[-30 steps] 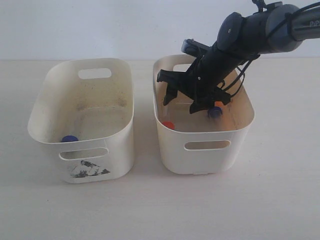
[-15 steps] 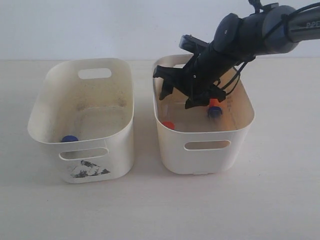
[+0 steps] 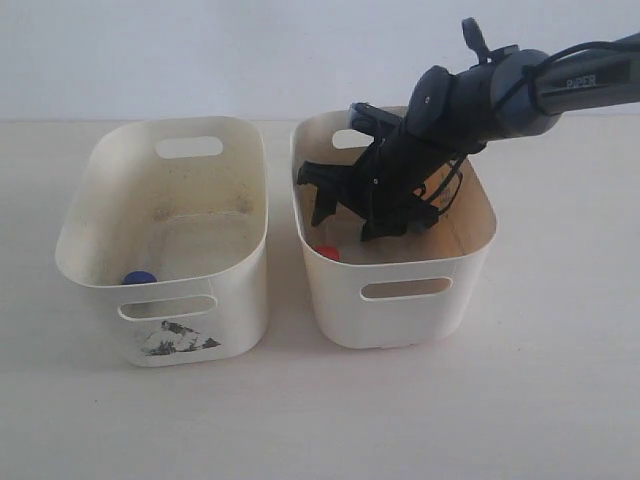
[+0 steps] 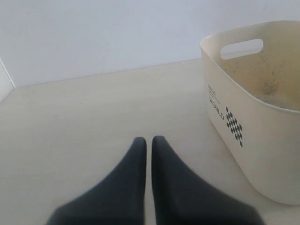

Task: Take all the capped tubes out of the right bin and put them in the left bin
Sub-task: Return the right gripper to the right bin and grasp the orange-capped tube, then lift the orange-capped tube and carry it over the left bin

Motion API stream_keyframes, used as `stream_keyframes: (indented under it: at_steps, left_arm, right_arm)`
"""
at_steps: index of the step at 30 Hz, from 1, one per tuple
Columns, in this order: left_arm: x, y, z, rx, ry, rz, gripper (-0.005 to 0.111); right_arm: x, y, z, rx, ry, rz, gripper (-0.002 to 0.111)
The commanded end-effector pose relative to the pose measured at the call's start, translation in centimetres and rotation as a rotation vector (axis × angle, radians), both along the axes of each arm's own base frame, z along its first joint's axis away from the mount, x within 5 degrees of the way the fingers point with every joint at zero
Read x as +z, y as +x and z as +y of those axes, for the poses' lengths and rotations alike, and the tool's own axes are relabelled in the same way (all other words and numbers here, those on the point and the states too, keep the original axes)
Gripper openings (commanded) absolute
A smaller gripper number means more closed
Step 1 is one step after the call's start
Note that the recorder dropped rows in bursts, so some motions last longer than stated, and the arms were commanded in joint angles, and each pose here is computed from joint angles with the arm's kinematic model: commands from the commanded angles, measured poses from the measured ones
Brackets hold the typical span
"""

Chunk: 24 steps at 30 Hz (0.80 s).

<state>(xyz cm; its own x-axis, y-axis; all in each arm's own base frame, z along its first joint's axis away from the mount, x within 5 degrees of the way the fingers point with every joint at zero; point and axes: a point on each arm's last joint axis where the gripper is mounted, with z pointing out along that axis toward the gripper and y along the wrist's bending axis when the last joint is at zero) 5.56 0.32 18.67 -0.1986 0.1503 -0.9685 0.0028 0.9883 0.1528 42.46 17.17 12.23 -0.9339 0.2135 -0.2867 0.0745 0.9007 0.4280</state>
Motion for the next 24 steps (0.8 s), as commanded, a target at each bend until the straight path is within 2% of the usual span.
stream_keyframes:
  at_steps: [1,4,6,9,17,24]
  left_arm:
    - [0.3,0.0,0.0,0.001,-0.013,-0.021,0.004]
    - [0.3,0.0,0.0,0.001,-0.013,-0.021,0.004]
    - [0.3,0.0,0.0,0.001,-0.013,-0.021,0.004]
    - [0.3,0.0,0.0,0.001,-0.013,-0.021,0.004]
    - [0.3,0.0,0.0,0.001,-0.013,-0.021,0.004]
    - [0.3,0.0,0.0,0.001,-0.013,-0.021,0.004]
  right_arm:
    - [-2.8,-0.7,0.0,0.036,-0.036,0.088,0.066]
    - [-3.3,-0.8,0.0,0.045,-0.044,0.104,0.065]
    - [-3.5,-0.9,0.0,0.048,-0.046,0.116,0.059]
    - [-3.7,-0.9,0.0,0.051,-0.049,0.123,0.040]
    - [-3.8,-1.0,-0.2,0.091,-0.088,0.119,0.000]
    - [-1.1,-0.6,-0.8,0.092,-0.092,0.051,0.000]
